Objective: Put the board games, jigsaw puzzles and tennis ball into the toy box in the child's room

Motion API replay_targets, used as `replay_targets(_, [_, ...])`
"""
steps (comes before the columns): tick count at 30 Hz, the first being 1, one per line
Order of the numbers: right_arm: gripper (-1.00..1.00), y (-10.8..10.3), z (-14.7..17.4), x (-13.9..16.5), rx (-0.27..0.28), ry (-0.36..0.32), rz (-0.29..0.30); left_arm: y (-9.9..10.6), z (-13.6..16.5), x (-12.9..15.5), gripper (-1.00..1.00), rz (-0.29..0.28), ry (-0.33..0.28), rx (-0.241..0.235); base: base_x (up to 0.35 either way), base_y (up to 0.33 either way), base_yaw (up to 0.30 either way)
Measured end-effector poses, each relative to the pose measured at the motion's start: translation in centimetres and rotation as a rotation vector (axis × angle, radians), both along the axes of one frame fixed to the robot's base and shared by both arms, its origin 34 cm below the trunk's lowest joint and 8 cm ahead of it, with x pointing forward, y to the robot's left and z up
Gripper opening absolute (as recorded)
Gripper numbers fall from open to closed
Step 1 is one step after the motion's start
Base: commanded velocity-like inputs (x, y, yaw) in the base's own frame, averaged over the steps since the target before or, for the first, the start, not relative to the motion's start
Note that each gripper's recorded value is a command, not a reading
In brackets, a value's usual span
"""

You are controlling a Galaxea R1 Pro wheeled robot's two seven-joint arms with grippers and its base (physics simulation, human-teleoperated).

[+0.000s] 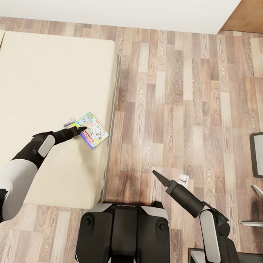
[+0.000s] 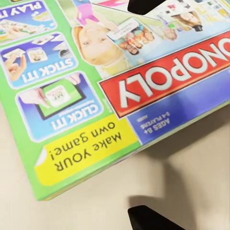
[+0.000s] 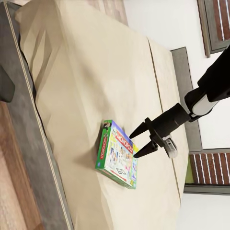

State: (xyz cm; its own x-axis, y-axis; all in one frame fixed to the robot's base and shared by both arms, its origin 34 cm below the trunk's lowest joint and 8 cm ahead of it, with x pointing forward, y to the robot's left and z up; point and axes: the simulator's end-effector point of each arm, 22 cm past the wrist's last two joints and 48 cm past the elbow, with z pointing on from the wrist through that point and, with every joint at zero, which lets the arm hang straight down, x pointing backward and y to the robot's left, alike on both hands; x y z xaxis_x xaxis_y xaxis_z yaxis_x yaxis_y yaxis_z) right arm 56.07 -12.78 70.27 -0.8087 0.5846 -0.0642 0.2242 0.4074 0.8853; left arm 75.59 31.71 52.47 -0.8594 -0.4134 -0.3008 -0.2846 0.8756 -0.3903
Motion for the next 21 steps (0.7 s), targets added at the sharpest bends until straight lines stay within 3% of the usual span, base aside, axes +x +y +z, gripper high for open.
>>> replay_targets(21, [1.00,0.00,-0.01,-0.01,0.000,0.000,0.000,-0.38,-0.05,-0.02,1.00,-0.002,0.000,-0.005,0.000,0.000,0.000])
